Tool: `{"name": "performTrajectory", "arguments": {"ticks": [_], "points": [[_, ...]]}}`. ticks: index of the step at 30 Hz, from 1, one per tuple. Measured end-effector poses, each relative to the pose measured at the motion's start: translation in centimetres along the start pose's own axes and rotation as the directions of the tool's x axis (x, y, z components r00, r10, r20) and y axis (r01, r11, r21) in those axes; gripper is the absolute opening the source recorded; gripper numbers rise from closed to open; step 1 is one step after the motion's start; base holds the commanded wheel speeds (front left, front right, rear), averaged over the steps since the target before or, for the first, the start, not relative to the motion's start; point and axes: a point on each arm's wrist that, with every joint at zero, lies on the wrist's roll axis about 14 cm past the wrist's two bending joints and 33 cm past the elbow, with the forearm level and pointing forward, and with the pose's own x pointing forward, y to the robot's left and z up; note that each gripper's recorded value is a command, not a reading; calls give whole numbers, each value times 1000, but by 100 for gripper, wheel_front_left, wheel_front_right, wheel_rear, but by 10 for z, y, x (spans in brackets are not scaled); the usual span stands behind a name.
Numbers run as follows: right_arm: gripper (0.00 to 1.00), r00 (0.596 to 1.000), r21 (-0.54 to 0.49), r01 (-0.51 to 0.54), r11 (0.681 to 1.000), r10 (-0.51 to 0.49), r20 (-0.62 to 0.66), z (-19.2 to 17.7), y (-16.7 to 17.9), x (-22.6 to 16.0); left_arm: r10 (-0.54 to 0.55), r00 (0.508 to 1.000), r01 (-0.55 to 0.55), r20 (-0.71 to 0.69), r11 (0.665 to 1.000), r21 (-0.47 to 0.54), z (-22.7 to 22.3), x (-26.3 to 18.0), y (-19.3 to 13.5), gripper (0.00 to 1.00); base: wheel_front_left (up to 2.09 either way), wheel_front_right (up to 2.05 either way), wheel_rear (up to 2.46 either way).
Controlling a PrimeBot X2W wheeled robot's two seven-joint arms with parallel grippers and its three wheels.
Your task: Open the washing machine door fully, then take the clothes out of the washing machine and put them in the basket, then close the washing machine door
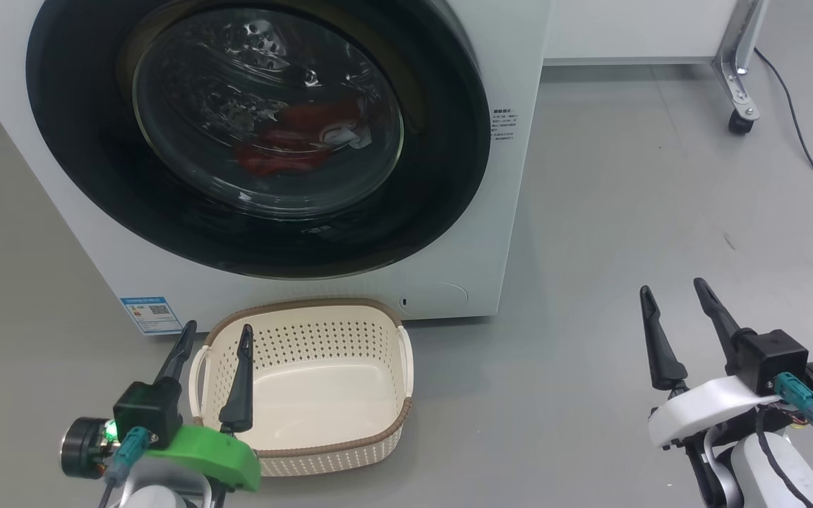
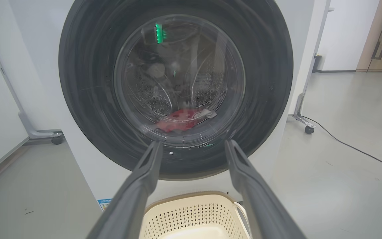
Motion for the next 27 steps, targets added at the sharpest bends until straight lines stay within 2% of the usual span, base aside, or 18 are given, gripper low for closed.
{"name": "performTrajectory", "arguments": {"ticks": [5,27], "points": [[100,1000,-41,-15,999,16,9,1,4,0,-9,1000,9,0,999,49,-1,-1,-2,100,0,0,0],[100,1000,-24,15,1000,-14,10,0,0,-1,37,999,-36,-35,998,46,-13,-4,5,100,0,0,0]]}}
